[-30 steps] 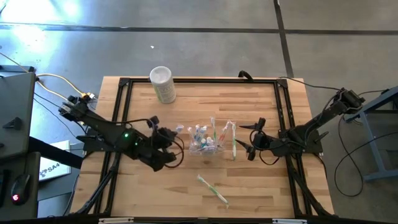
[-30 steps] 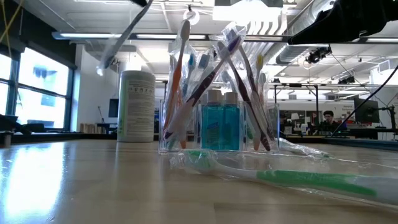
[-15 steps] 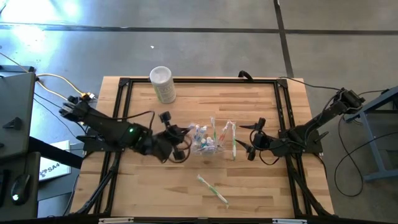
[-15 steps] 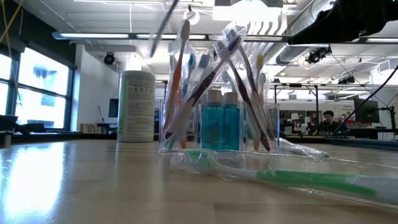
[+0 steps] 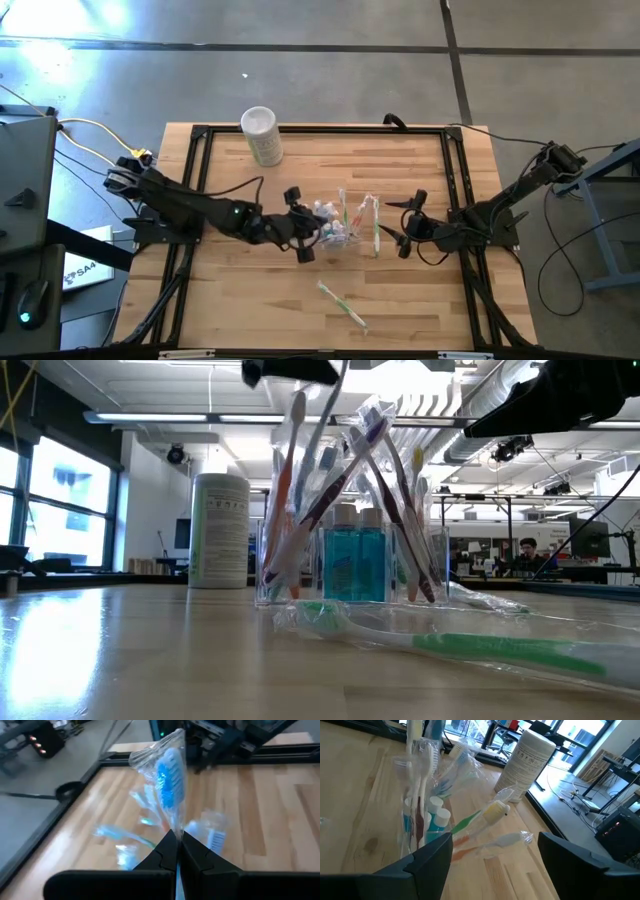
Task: Pick & Place toothbrushing station
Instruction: Put the blue toothbrush into the left section of the transparent organizer
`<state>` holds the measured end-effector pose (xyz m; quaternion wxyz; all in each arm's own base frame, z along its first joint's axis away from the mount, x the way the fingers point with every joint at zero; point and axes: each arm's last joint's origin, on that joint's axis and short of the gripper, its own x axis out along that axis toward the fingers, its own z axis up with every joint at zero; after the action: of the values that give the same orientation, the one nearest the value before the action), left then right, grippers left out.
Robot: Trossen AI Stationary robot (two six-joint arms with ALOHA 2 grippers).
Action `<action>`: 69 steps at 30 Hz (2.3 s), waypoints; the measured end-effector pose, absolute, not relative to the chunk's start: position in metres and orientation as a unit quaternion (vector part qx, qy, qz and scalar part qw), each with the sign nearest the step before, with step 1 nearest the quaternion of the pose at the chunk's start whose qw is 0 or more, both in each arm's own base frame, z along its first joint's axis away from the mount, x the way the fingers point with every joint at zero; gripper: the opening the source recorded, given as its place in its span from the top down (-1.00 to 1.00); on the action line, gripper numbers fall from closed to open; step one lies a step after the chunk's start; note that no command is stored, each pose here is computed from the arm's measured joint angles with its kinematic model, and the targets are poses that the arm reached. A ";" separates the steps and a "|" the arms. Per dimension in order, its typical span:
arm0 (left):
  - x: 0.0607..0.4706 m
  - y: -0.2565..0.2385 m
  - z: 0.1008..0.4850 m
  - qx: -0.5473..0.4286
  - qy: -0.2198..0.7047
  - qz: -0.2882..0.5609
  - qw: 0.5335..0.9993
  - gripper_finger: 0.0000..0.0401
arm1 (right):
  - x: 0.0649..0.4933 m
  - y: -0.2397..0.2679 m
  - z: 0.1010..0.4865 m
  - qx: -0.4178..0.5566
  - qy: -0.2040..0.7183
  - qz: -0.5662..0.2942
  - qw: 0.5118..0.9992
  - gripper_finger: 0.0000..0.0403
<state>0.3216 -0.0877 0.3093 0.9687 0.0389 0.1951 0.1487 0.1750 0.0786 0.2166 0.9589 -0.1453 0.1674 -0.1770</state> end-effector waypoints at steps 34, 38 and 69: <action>0.279 -0.074 0.204 -0.087 0.102 0.148 0.980 1.00 | 0.176 0.080 0.218 -0.139 0.164 -0.165 0.963 -0.42; 0.279 -0.074 0.199 -0.091 0.112 0.140 0.980 1.00 | 0.176 0.079 0.218 -0.140 0.164 -0.167 0.962 -0.42; 0.298 -0.057 0.172 -0.106 0.150 0.085 0.979 0.83 | 0.175 0.079 0.217 -0.144 0.166 -0.168 0.961 -0.42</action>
<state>0.2979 -0.0574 0.1718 0.9793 -0.1059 0.1502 0.0853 0.1755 0.0792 0.2172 0.9610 -0.1441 0.1655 -0.1680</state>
